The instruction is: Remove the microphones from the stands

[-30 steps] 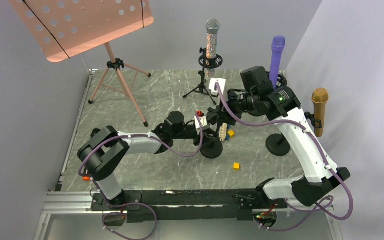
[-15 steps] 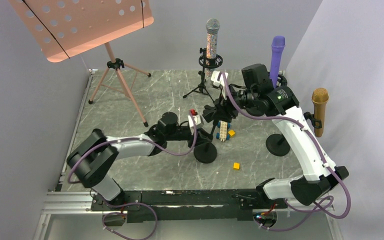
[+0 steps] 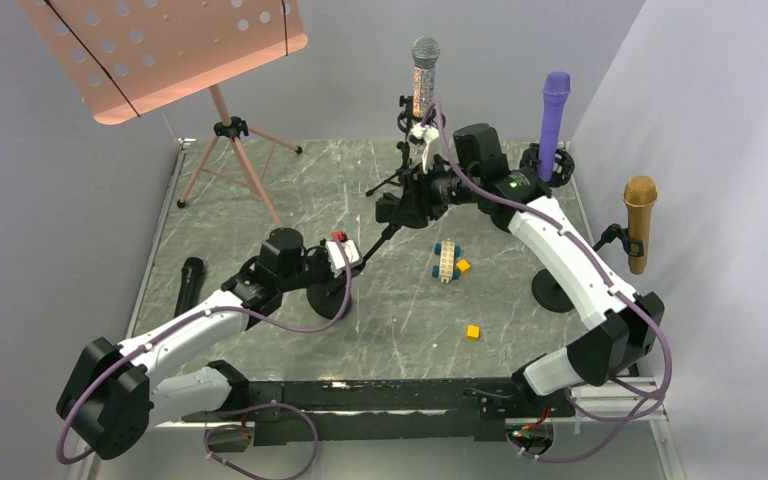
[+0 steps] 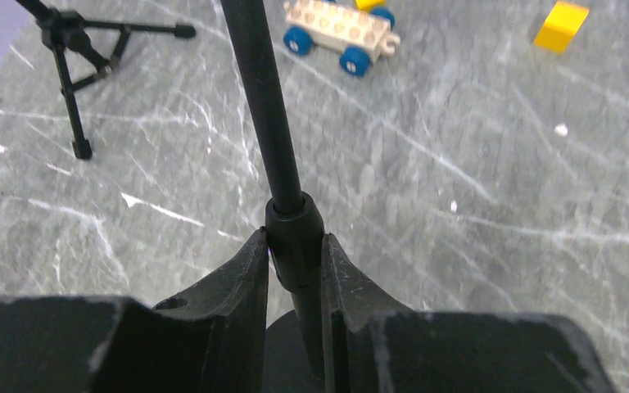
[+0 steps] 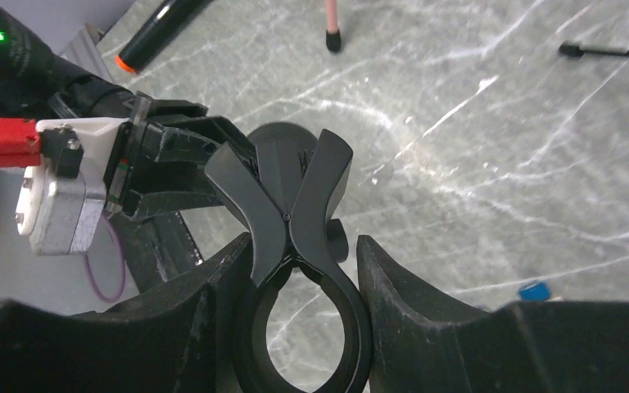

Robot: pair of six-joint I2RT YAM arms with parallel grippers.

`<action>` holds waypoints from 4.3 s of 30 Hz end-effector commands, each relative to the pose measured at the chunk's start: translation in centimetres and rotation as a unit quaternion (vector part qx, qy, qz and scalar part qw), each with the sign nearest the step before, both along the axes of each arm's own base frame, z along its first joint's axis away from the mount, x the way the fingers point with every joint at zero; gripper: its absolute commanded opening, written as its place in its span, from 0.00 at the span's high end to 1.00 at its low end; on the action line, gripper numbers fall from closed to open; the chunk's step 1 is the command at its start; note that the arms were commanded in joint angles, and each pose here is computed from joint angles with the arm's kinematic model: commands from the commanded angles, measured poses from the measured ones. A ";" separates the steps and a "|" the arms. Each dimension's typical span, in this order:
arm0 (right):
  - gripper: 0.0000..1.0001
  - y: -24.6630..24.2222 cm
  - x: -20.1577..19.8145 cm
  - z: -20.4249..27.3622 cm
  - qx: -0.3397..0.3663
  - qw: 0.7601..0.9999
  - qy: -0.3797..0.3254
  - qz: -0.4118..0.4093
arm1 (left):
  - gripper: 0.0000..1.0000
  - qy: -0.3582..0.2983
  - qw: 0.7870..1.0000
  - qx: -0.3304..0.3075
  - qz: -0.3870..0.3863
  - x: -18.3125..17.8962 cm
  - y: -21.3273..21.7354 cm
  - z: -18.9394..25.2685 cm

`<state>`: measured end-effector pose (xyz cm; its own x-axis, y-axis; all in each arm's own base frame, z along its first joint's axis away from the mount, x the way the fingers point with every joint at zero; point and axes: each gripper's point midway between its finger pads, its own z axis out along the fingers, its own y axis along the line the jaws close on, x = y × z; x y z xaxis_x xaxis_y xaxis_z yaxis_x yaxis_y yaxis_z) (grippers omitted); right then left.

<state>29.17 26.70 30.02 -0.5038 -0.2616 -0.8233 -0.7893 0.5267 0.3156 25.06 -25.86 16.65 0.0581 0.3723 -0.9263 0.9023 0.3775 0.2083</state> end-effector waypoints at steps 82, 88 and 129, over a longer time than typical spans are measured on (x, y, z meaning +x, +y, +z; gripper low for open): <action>1.00 -0.9 0.3 -3.8 0.053 0.967 0.249 -0.026 | 1.00 -0.078 0.975 0.040 0.203 3.1 0.6 1.0; 1.00 -1.1 0.0 -3.8 0.051 0.980 0.190 0.016 | 0.36 -0.021 0.994 0.033 0.101 0.9 -0.3 0.8; 1.00 -2.8 1.7 -3.4 0.076 0.984 0.135 -0.089 | 1.00 -0.132 0.970 0.005 0.204 4.7 3.0 6.7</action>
<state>26.87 25.61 26.66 -0.6083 -0.2562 -0.7512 -0.7679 0.4293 0.4754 24.21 -24.11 17.06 0.0148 0.4870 -0.8733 0.9063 0.3624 0.2174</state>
